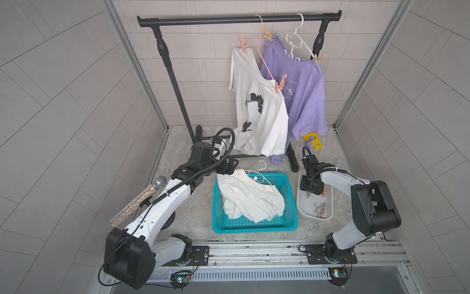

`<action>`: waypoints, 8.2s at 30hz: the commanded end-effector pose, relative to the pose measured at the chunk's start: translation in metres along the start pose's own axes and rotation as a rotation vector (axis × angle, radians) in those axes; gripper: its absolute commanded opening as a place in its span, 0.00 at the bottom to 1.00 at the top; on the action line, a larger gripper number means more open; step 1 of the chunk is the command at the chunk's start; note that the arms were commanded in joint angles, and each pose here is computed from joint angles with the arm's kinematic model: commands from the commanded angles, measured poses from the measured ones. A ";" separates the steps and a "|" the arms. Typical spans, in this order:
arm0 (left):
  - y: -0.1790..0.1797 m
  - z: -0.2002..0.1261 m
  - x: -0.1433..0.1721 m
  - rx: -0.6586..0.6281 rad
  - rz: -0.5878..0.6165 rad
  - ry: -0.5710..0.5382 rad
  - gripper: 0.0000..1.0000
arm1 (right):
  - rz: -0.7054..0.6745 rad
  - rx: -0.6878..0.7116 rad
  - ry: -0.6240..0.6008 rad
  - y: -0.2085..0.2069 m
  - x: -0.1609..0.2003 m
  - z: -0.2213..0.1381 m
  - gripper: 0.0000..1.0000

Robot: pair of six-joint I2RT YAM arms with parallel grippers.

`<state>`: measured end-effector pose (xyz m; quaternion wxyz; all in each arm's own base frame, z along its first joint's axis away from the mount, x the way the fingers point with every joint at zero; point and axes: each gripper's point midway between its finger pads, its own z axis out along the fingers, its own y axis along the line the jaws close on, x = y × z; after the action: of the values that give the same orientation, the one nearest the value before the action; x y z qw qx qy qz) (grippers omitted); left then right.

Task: Use clothespins to secure the t-shirt on both sides of the hanger
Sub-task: Open the clothespin from the storage box, then pick up the hanger from the basket, then clamp the T-shirt on the hanger.

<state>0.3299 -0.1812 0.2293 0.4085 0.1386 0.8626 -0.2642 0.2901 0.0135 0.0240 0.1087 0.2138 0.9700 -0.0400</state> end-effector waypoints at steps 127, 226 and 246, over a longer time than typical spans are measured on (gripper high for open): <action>-0.105 0.161 0.054 0.715 0.127 0.614 0.52 | -0.182 -0.296 -0.425 0.007 -0.014 -0.111 0.00; -0.128 -0.011 -0.142 1.164 -0.151 -0.010 0.00 | -0.600 -1.279 -0.966 0.131 0.016 -0.339 0.00; -0.085 0.022 -0.108 0.769 -0.066 0.041 0.00 | -0.603 -1.306 -0.961 0.134 0.015 -0.346 0.00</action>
<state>0.3827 -0.2680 0.3489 0.3029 0.2302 0.6914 -0.6141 0.2713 0.1826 0.3369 0.5772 -0.1863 0.6812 0.4099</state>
